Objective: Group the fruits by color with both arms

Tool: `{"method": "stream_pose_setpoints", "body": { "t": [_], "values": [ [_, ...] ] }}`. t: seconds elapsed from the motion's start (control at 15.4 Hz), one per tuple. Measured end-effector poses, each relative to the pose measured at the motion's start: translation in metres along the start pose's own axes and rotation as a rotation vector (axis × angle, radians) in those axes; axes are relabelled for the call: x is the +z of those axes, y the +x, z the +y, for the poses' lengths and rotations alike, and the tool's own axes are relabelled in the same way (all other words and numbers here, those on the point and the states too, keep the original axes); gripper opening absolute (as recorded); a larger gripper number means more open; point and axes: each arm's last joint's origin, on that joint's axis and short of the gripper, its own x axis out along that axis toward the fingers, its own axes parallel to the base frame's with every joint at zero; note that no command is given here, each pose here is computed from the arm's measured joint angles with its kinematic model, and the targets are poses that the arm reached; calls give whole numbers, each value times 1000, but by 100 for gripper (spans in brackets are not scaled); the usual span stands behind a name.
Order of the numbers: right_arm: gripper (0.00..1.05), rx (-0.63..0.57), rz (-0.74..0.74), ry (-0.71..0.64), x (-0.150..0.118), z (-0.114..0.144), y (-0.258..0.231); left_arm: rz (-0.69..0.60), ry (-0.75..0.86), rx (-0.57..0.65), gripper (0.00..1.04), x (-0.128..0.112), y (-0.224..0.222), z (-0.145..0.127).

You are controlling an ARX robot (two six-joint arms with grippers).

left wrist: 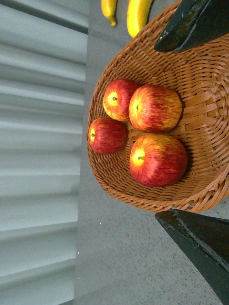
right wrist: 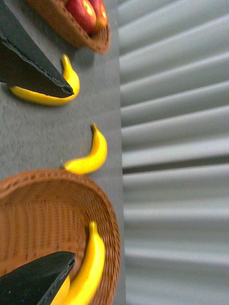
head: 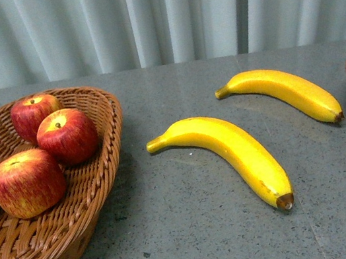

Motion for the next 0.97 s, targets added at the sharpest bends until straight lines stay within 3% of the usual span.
{"method": "stream_pose_setpoints", "body": {
  "t": [0.13, 0.19, 0.26, 0.39, 0.71, 0.97],
  "values": [
    [98, 112, 16, 80, 10, 7, 23, 0, 0, 2, 98, 0, 0, 0],
    [98, 136, -21, 81, 27, 12, 43, 0, 0, 0, 98, 0, 0, 0],
    [98, 166, -62, 82, 48, 21, 71, 0, 0, 0, 98, 0, 0, 0],
    [98, 227, -3, 72, 61, 46, 123, 0, 0, 1, 98, 0, 0, 0],
    [98, 361, 221, -48, 49, 134, 226, 0, 0, 1, 98, 0, 0, 0],
    [98, 398, 411, -152, 24, 159, 246, 0, 1, 1, 98, 0, 0, 0]
  ]
}}
